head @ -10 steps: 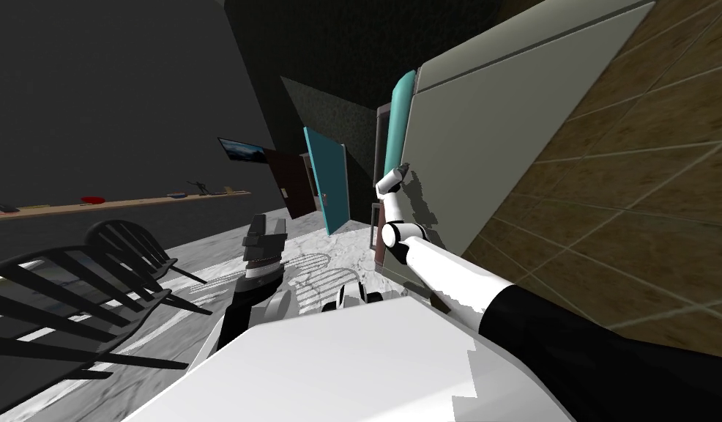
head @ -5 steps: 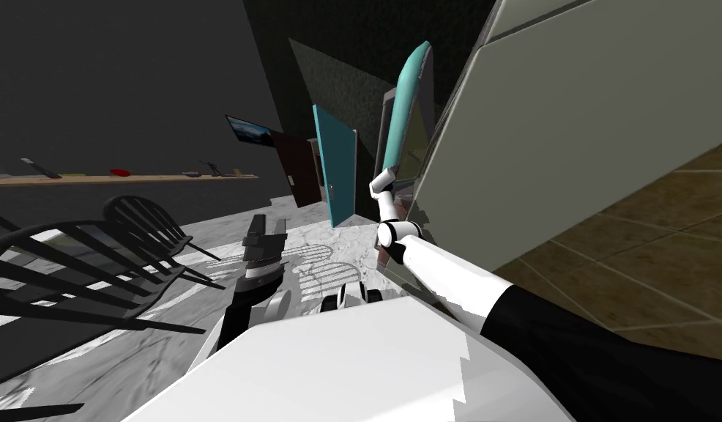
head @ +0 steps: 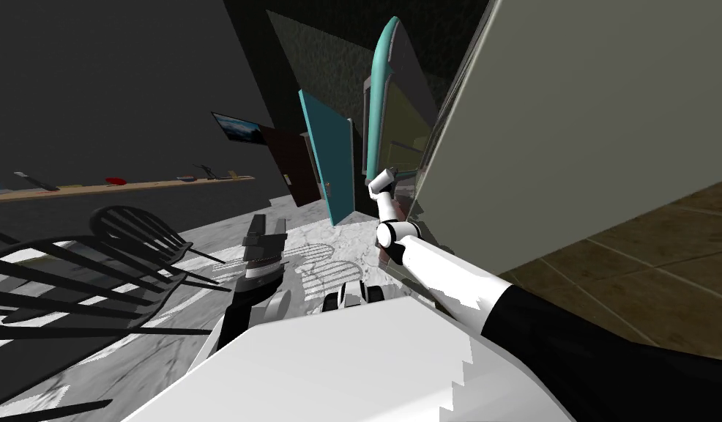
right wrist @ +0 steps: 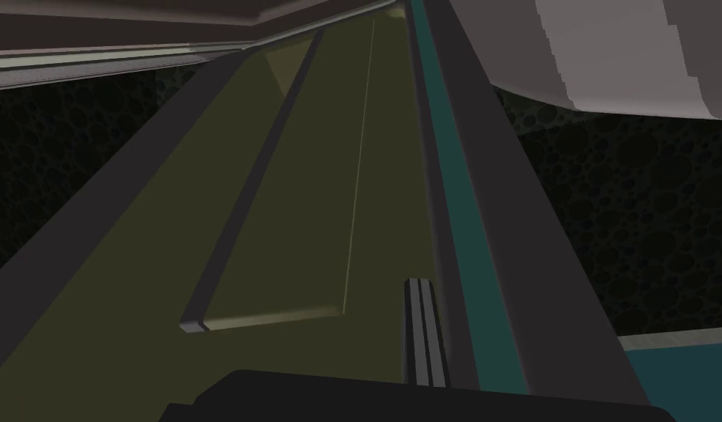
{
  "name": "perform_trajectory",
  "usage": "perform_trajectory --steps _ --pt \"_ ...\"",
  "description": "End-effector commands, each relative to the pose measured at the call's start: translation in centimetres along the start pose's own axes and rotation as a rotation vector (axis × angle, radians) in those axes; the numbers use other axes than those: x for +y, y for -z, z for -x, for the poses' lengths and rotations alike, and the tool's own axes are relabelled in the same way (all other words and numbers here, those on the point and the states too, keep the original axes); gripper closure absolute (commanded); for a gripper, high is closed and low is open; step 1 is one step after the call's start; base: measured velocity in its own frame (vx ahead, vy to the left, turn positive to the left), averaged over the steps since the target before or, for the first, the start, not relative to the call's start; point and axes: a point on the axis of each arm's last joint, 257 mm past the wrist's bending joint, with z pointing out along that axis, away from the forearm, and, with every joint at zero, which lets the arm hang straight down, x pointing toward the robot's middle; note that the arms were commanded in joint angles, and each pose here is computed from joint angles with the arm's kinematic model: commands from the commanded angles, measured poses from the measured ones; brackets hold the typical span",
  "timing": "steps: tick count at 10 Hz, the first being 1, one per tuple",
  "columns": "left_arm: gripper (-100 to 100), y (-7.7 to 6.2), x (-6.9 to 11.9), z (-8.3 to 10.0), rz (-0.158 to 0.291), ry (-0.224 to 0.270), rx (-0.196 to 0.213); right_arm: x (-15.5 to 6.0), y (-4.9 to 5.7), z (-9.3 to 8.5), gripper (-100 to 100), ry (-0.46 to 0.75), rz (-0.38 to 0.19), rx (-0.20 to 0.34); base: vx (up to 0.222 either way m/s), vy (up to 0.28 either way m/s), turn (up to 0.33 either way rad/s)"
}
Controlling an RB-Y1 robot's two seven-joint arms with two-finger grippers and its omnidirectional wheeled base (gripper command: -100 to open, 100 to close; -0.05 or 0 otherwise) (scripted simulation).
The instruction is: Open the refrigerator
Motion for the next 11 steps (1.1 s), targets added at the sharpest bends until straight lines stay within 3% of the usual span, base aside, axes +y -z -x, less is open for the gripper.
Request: perform_trajectory --steps 1,6,8,11 --pt "0 0.0 0.0 0.0 0.000 0.000 0.000 -0.4 -0.6 -1.6 100 0.003 -0.011 0.044 0.191 0.177 -0.011" --pt "0 0.0 0.0 0.0 0.000 0.000 0.000 -1.1 -1.2 -3.9 100 0.005 -0.027 0.102 0.187 0.165 -0.013" --pt "0 0.0 0.0 0.0 0.000 0.000 0.000 -1.9 -1.7 -6.2 100 0.007 -0.044 0.161 0.237 0.198 -0.022" --pt "0 0.0 0.0 0.0 0.000 0.000 0.000 -2.3 -1.9 -7.3 100 0.008 -0.053 0.190 0.217 0.178 -0.010"
